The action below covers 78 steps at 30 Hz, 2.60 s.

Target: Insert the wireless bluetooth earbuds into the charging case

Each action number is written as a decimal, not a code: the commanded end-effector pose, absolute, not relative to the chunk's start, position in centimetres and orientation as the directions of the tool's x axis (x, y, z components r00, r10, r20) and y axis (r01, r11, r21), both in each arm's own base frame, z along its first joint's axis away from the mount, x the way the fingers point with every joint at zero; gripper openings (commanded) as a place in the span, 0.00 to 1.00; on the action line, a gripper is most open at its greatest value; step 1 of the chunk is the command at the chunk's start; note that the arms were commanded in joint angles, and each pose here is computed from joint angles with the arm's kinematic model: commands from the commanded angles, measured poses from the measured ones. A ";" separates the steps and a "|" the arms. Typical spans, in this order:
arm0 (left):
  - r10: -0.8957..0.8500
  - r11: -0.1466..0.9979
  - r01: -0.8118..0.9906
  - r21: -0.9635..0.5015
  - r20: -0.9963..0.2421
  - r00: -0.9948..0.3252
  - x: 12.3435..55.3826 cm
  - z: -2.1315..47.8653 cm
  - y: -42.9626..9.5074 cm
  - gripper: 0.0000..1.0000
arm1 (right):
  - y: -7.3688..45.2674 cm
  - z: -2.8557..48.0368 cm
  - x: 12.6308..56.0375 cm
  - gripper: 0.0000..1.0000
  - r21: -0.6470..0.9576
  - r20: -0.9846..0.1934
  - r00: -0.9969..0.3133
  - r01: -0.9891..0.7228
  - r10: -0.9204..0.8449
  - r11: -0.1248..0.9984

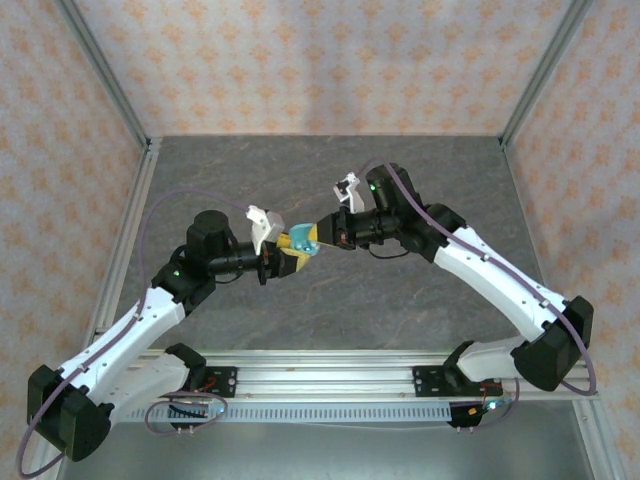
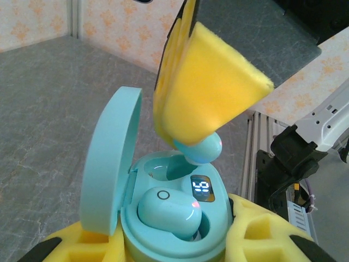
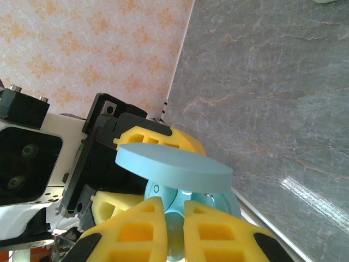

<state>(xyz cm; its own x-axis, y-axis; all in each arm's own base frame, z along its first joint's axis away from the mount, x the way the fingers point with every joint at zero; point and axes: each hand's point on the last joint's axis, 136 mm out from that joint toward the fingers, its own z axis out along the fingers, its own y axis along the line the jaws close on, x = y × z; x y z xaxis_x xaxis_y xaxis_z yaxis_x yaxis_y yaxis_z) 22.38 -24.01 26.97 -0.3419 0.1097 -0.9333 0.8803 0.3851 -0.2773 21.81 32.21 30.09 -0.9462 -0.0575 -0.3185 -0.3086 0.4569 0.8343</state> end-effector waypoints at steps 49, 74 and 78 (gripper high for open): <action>0.057 0.342 0.917 -0.205 -0.969 -0.238 21.0 31.2 -24.1 0.00 | 32.6 31.2 26.8 0.47 0.841 -0.293 -0.956 -0.243 0.029 0.484; -0.014 0.418 0.873 -0.253 -0.962 -0.273 22.7 31.3 -23.7 0.00 | 31.7 31.8 23.1 0.58 0.915 -0.243 -0.966 -0.198 0.089 0.350; -0.026 0.435 0.862 -0.261 -0.960 -0.278 23.2 31.3 -23.6 0.00 | 31.8 32.8 23.0 0.59 0.941 -0.228 -0.963 -0.180 0.143 0.287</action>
